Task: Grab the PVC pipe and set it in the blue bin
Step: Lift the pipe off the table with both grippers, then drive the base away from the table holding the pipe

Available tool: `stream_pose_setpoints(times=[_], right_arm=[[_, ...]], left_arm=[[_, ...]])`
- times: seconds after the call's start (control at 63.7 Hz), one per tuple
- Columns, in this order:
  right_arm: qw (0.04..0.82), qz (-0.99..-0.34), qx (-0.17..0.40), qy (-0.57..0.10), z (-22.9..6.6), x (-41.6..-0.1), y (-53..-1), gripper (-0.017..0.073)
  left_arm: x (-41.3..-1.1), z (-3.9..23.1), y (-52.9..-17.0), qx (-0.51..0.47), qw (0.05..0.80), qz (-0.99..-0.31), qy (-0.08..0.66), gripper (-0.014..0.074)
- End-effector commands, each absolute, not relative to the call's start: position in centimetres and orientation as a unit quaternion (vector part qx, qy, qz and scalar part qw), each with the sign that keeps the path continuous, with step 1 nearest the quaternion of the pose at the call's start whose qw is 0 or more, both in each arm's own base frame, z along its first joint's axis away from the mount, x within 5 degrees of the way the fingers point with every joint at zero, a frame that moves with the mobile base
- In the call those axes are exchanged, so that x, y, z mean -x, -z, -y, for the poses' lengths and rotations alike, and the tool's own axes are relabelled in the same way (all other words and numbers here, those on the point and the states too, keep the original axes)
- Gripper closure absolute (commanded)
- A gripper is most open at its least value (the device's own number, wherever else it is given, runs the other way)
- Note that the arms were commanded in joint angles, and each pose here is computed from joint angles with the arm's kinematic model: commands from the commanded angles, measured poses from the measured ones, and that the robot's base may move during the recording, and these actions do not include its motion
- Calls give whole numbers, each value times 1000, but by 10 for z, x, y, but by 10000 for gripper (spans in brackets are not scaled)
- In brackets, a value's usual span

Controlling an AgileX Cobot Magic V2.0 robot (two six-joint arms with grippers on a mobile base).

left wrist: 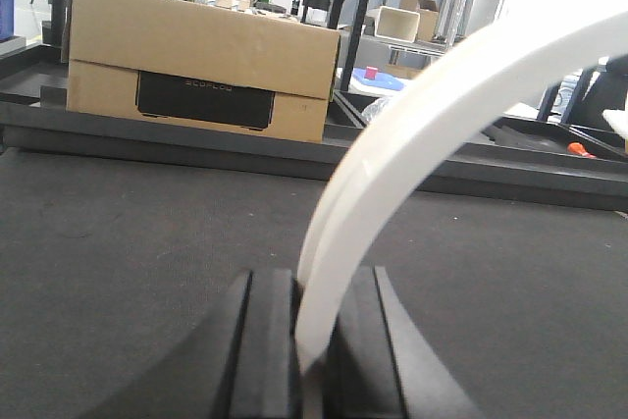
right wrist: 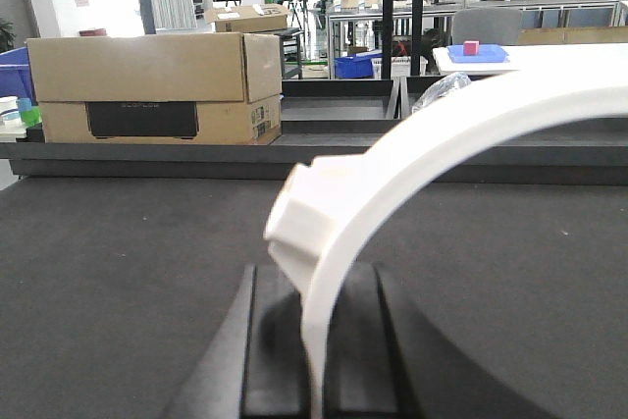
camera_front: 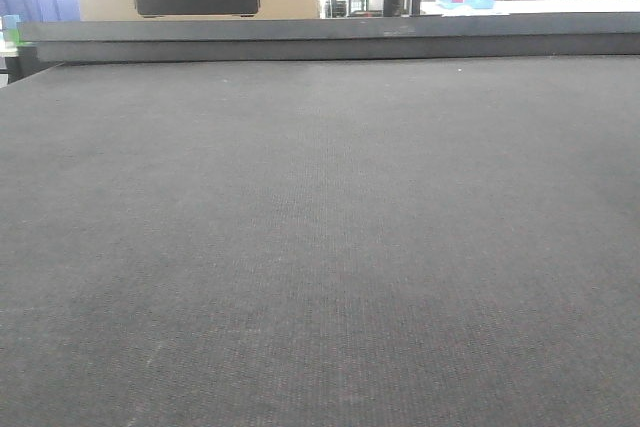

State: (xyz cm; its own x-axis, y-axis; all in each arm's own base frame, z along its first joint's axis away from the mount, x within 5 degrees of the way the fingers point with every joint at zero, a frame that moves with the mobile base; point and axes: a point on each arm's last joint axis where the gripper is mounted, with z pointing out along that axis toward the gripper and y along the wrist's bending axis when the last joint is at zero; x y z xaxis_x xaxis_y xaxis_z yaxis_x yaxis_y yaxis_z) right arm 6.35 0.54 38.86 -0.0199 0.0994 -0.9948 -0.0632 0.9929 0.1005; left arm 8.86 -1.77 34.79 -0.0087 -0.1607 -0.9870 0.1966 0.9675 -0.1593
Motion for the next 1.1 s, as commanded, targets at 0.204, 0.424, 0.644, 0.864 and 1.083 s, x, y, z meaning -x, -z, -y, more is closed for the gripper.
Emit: stream_pose_setpoints(times=[0.204,0.424,0.644,0.864,1.083], right_arm=[[713,-699,-9,-54,-5,-62,-392,727],[713,-699,-9,-54,-5,-62,-392,727],[713,-699,-9,-54,-5,-62,-392,727],[713,-699,-9,-54,-5,-62,-392,727],[713,-699,-9,-54,-5,-62,-392,727]], left_arm=[[-87,17,-352,-9,716,-686,129,705],[-87,17,-352,-9,716,-686,129,705],[-87,17,-352,-9,716,-686,129,705],[-87,17,-352,-9,716,-686,129,705],[-87,17,-352,-9,716,-686,129,705]])
